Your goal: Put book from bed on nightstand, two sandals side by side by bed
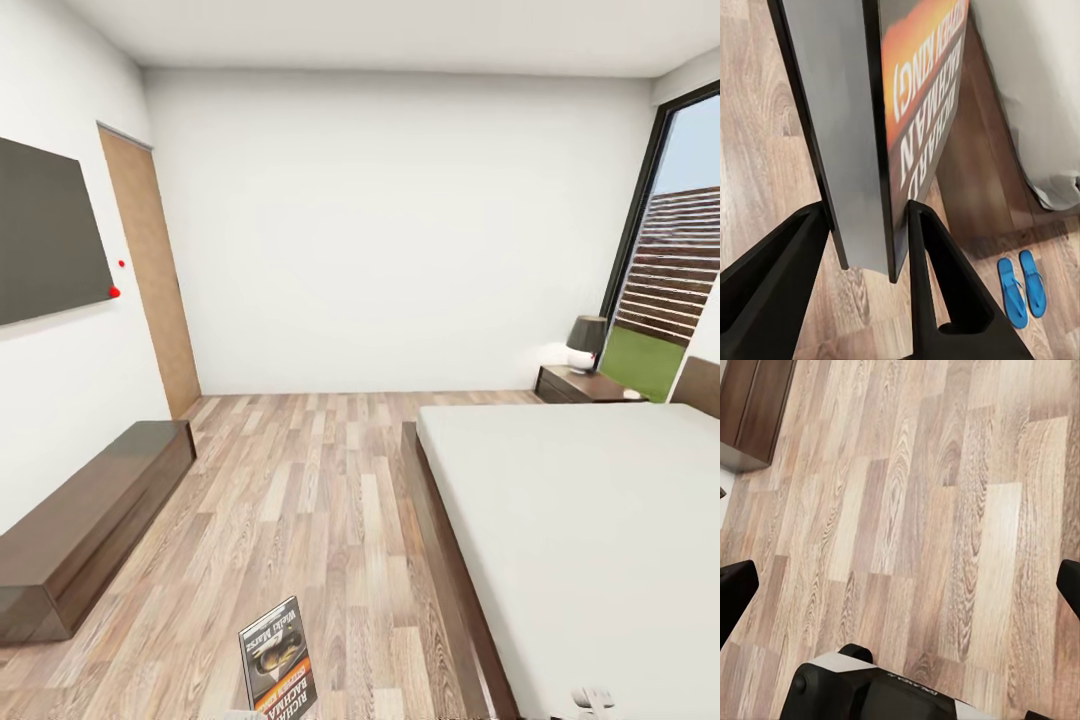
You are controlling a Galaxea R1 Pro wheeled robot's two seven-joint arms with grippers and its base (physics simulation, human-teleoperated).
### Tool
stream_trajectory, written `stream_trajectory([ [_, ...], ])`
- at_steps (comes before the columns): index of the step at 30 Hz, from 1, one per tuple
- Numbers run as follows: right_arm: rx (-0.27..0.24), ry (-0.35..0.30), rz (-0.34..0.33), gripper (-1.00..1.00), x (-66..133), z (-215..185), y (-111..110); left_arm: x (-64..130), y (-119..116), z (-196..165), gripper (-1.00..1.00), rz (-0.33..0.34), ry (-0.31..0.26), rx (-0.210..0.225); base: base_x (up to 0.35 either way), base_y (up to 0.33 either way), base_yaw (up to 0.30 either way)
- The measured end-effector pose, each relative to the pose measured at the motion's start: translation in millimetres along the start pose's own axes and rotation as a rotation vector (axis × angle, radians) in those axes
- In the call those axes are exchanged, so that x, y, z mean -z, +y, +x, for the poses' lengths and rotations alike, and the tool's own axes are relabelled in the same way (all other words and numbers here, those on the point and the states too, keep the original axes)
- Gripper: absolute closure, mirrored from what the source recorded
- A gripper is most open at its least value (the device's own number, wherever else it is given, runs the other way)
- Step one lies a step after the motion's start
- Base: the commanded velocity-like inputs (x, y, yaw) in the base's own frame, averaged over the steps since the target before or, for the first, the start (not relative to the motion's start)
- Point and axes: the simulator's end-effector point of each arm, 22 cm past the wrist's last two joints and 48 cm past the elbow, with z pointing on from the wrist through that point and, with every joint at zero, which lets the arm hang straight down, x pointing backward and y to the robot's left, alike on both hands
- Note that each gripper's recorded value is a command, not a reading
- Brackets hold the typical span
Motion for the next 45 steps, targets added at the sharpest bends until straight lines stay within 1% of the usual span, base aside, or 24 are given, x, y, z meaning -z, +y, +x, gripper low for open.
stream_trajectory([
  [10, -0.007, 0.011, 0.002, -1.0, -1.2, 5.0, -1.8, -0.6, 0.7, 6.0, 1.0, 0.001, 0.013, 0.004, 0.032, 0.0, 0.0],
  [28, -0.006, 0.014, 0.001, -1.0, -2.0, 6.4, -1.2, 0.0, 1.0, 6.5, 1.0, 0.003, 0.013, 0.009, 0.311, 0.0, 0.001],
  [33, -0.006, 0.015, 0.001, -1.0, -2.1, 6.6, -1.1, 0.0, 1.2, 6.6, 1.0, 0.002, 0.014, 0.008, 0.31, 0.0, 0.176],
  [37, -0.006, 0.015, 0.001, -1.0, -2.2, 6.5, -1.2, -0.1, 1.2, 6.6, 1.0, 0.002, 0.014, 0.007, 0.231, 0.0, 0.112],
  [45, -0.006, 0.015, 0.002, -1.0, -2.1, 6.4, -1.3, -0.1, 1.3, 6.4, 1.0, 0.002, 0.013, 0.009, 0.166, 0.008, 0.01],
])
